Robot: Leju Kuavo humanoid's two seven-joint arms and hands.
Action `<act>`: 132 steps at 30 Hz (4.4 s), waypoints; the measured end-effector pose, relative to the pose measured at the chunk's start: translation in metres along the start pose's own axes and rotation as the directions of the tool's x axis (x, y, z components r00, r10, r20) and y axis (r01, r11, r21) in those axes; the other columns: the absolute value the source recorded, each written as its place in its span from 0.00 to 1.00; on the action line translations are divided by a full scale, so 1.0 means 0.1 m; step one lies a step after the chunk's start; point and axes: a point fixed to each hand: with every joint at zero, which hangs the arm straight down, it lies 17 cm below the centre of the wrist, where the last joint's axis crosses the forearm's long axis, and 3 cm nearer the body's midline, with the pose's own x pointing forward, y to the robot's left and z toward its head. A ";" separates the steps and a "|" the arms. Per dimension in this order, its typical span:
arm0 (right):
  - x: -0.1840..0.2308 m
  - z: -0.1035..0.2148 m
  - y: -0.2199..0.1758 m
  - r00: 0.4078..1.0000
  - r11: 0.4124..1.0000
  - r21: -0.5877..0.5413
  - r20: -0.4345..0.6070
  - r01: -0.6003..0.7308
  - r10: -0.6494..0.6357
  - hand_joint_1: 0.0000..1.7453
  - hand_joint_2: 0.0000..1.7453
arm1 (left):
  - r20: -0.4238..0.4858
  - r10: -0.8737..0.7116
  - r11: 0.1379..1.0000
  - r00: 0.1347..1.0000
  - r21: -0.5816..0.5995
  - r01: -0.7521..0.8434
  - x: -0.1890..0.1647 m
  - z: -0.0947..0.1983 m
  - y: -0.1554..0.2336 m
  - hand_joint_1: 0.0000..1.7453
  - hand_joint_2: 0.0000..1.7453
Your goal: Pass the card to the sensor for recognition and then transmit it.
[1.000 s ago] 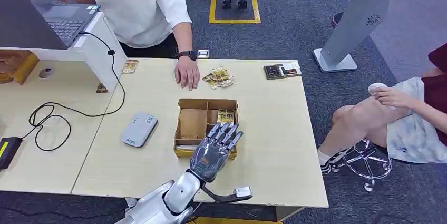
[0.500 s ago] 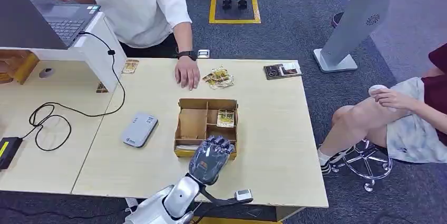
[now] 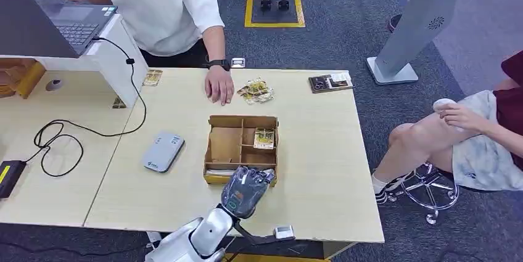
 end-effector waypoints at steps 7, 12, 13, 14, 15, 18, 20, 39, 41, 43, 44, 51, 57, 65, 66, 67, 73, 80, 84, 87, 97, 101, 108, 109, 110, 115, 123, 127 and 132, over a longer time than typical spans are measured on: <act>0.00 0.00 0.00 1.000 1.000 0.000 0.000 0.000 0.000 0.00 1.00 | 0.006 0.007 1.000 1.000 0.026 -0.007 0.01 0.01 0.04 1.00 1.00; -0.01 0.00 0.00 1.000 1.000 -0.001 -0.001 0.000 0.000 0.00 1.00 | 0.061 0.014 0.995 0.998 0.097 -0.020 0.15 0.07 0.27 1.00 1.00; 0.00 0.00 0.00 1.000 1.000 -0.002 -0.001 0.000 0.000 0.00 1.00 | 0.064 0.018 0.992 0.998 0.120 -0.026 0.15 0.06 0.36 1.00 1.00; 0.00 0.00 0.00 1.000 1.000 -0.003 0.000 0.000 0.000 0.00 1.00 | 0.061 0.025 0.990 0.998 0.134 -0.033 0.14 0.05 0.41 1.00 1.00; -0.01 0.00 -0.01 1.000 1.000 -0.003 -0.001 0.000 0.000 0.00 1.00 | 0.067 0.032 0.987 0.997 0.157 -0.042 0.15 0.06 0.50 0.98 1.00; -0.02 0.00 -0.01 1.000 1.000 -0.004 -0.002 0.000 0.000 0.00 1.00 | 0.082 0.050 0.974 0.995 0.215 -0.067 0.16 0.06 0.73 0.00 1.00; -0.02 0.00 -0.01 1.000 1.000 -0.004 -0.003 0.000 0.000 0.00 1.00 | 0.081 0.054 0.966 0.995 0.249 -0.073 0.14 0.07 0.86 0.00 1.00; -0.02 0.00 -0.01 1.000 1.000 -0.004 -0.003 0.000 0.000 0.00 1.00 | -0.017 0.057 0.951 0.998 0.304 -0.049 -0.15 0.08 1.07 0.00 1.00; -0.02 0.00 0.00 1.000 1.000 -0.003 -0.002 -0.001 0.001 0.00 1.00 | -0.016 0.056 0.953 0.998 0.301 -0.049 -0.16 0.08 1.05 0.00 1.00; -0.02 0.00 0.00 1.000 1.000 -0.003 -0.002 -0.001 0.001 0.00 1.00 | -0.009 0.055 0.954 0.998 0.297 -0.050 -0.16 0.08 1.04 0.00 1.00; -0.02 0.00 0.00 1.000 1.000 -0.003 -0.002 -0.001 0.001 0.00 1.00 | -0.004 0.049 0.955 0.999 0.293 -0.046 -0.16 0.08 1.02 0.00 1.00; 0.00 0.00 -0.01 1.000 1.000 -0.004 0.000 -0.006 0.006 0.00 1.00 | 0.016 0.014 0.966 1.000 0.257 -0.018 -0.15 0.06 0.88 0.00 1.00; 0.00 0.00 0.00 1.000 1.000 -0.001 0.005 -0.018 0.018 0.00 1.00 | 0.020 -0.006 0.978 1.000 0.209 0.002 -0.14 0.10 0.68 0.00 1.00; 0.02 0.00 0.00 1.000 1.000 0.003 0.007 -0.019 0.019 0.00 1.00 | 0.051 -0.069 0.994 0.996 0.089 0.064 -0.13 0.07 0.22 0.00 1.00; 0.02 0.00 0.00 1.000 1.000 0.004 0.007 -0.019 0.019 0.00 1.00 | 0.057 -0.074 0.994 0.996 0.079 0.070 -0.14 0.06 0.18 0.00 1.00; 0.02 0.00 0.01 1.000 1.000 0.004 0.007 -0.019 0.019 0.00 1.00 | 0.062 -0.079 0.995 0.995 0.069 0.074 -0.14 0.07 0.14 0.00 1.00; 0.02 0.00 0.00 1.000 1.000 0.005 0.007 -0.019 0.019 0.00 1.00 | 0.077 -0.094 0.995 0.993 0.042 0.091 -0.19 0.07 0.05 0.00 1.00; 0.02 0.00 0.00 1.000 1.000 0.004 0.007 -0.019 0.019 0.00 1.00 | 0.074 -0.106 0.994 0.992 0.028 0.104 -0.22 0.08 0.00 0.00 1.00; 0.01 0.00 0.00 1.000 1.000 0.005 0.006 -0.017 0.017 0.00 1.00 | 0.059 -0.106 0.994 0.993 0.024 0.105 -0.24 0.09 -0.01 0.00 1.00; 0.01 0.00 0.00 1.000 1.000 0.004 0.006 -0.016 0.016 0.00 1.00 | 0.038 -0.107 0.994 0.994 0.022 0.106 -0.28 0.09 -0.02 0.00 1.00; 0.01 0.00 0.00 1.000 1.000 0.004 0.002 -0.003 0.003 0.00 1.00 | -0.035 -0.126 0.992 0.991 0.019 0.127 -0.41 0.10 -0.02 0.00 1.00; 0.01 0.00 0.00 1.000 1.000 0.003 0.001 0.002 -0.002 0.00 1.00 | -0.048 -0.128 0.992 0.991 0.016 0.129 -0.43 0.10 -0.02 0.00 1.00; 0.00 0.00 0.00 1.000 1.000 0.003 0.001 0.000 0.000 0.00 1.00 | -0.019 -0.127 0.992 0.992 0.018 0.127 -0.38 0.10 -0.03 0.00 1.00; 0.00 0.00 0.00 1.000 1.000 0.003 0.001 0.000 0.000 0.00 1.00 | -0.012 -0.127 0.992 0.992 0.018 0.127 -0.37 0.10 -0.03 0.00 1.00; 0.00 0.00 0.00 1.000 1.000 0.003 0.001 0.000 0.000 0.00 1.00 | -0.006 -0.126 0.992 0.992 0.019 0.126 -0.36 0.10 -0.03 0.00 1.00; 0.00 0.00 0.00 1.000 1.000 0.003 0.001 0.000 0.000 0.00 1.00 | 0.020 -0.104 0.994 0.994 0.032 0.103 -0.31 0.10 0.02 0.80 1.00; 0.00 0.00 0.00 1.000 1.000 0.003 0.001 0.000 0.000 0.00 1.00 | 0.042 -0.069 0.997 0.997 0.047 0.067 -0.25 0.12 0.07 1.00 1.00; 0.00 0.00 0.00 1.000 1.000 0.003 0.001 0.000 0.000 0.00 1.00 | 0.044 -0.066 0.997 0.997 0.046 0.064 -0.25 0.12 0.07 1.00 1.00; 0.00 0.00 0.00 1.000 1.000 0.003 0.001 0.000 0.000 0.00 1.00 | 0.042 -0.074 0.996 0.996 0.046 0.072 -0.25 0.12 0.07 1.00 1.00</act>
